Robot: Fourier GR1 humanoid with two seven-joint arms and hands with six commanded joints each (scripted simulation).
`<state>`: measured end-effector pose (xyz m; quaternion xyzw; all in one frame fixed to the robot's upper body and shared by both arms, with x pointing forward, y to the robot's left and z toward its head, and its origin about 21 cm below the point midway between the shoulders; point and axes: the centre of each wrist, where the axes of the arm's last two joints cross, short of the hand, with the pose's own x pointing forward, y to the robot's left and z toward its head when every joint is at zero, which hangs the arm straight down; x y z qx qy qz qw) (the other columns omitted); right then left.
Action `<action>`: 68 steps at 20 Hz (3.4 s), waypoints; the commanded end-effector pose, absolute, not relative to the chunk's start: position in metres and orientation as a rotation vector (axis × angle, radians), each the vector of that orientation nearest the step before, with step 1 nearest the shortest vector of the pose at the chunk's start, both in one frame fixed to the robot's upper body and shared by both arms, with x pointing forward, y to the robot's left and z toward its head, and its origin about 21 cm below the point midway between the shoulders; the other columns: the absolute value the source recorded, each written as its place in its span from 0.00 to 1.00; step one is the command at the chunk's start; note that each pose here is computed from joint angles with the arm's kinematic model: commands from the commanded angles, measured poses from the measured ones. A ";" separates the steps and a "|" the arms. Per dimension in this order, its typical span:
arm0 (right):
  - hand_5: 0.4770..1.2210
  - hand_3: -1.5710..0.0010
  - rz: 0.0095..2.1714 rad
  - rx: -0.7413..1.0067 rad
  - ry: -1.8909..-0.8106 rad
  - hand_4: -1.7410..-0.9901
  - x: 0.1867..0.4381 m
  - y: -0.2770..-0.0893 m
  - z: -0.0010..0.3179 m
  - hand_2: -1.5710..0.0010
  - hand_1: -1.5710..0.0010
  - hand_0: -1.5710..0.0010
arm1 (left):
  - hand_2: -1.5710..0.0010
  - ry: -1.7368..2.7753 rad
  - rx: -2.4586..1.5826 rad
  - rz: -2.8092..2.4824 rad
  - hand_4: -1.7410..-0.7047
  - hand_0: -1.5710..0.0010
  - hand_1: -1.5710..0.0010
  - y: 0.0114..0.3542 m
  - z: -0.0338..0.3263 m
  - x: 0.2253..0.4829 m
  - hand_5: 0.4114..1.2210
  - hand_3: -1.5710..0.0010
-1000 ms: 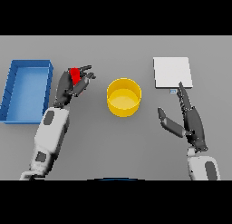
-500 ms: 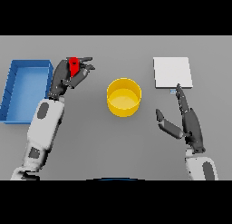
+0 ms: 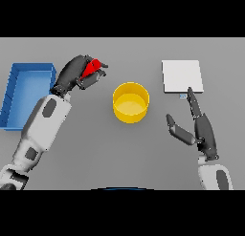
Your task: Pick up the red beaker and tilt it to pour out 1 green nut into yellow bowl. Pick up the yellow bowl and place it on the metallic measuring scale.
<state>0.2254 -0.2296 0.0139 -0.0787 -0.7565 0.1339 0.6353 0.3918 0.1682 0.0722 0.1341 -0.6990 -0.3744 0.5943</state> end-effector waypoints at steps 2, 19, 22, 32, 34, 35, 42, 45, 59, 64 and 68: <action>0.26 1.00 0.303 -0.170 -1.729 0.75 0.226 -0.225 0.016 1.00 1.00 1.00 | 0.00 -1.609 0.375 -1.011 0.00 0.00 0.00 0.158 0.083 0.393 0.89 0.00; 0.20 1.00 0.222 -0.113 -1.689 0.69 0.221 -0.225 0.011 1.00 1.00 1.00 | 0.00 -1.211 0.890 -2.125 0.02 0.00 0.00 0.081 0.116 0.409 1.00 0.11; 0.17 1.00 0.231 -0.141 -1.707 0.70 0.221 -0.222 0.014 1.00 1.00 1.00 | 0.00 -1.179 0.944 -2.255 0.01 0.00 0.00 0.070 0.119 0.412 1.00 0.06; 0.12 1.00 0.213 -0.145 -1.724 0.81 0.226 -0.218 0.012 1.00 1.00 1.00 | 0.00 -1.008 1.207 -2.639 0.00 0.00 0.00 0.048 0.123 0.410 1.00 0.01; 0.12 1.00 0.210 -0.159 -1.724 0.81 0.223 -0.220 0.012 1.00 1.00 1.00 | 0.00 -0.967 1.261 -2.708 0.01 0.00 0.00 0.043 0.121 0.409 1.00 0.00; 0.13 1.00 0.226 -0.170 -1.723 0.81 0.223 -0.222 0.013 1.00 1.00 1.00 | 0.00 -0.967 1.279 -2.740 0.01 0.00 0.00 0.042 0.120 0.409 1.00 0.00; 0.13 1.00 0.219 -0.163 -1.733 0.81 0.222 -0.217 0.010 1.00 1.00 1.00 | 0.00 -0.874 1.494 -2.903 0.01 0.00 0.00 0.017 0.144 0.407 1.00 0.00; 0.12 1.00 0.206 -0.156 -1.725 0.80 0.224 -0.218 0.013 1.00 1.00 1.00 | 0.00 -0.812 1.636 -2.912 0.01 0.00 0.00 0.010 0.191 0.417 1.00 0.00; 0.15 1.00 0.260 -0.118 -1.752 0.83 0.236 -0.213 0.013 1.00 1.00 1.00 | 0.00 -1.287 1.155 -1.382 0.00 0.00 0.00 0.212 0.355 0.482 1.00 0.03; 0.19 1.00 0.300 -0.127 -1.756 0.81 0.232 -0.218 0.010 1.00 1.00 1.00 | 0.00 -1.238 1.000 -0.902 0.00 0.00 0.00 0.297 0.287 0.483 1.00 0.01; 0.22 1.00 0.308 -0.112 -1.748 0.81 0.234 -0.216 0.012 1.00 1.00 1.00 | 0.00 -1.207 0.941 -0.587 0.00 0.00 0.00 0.329 0.231 0.476 1.00 0.00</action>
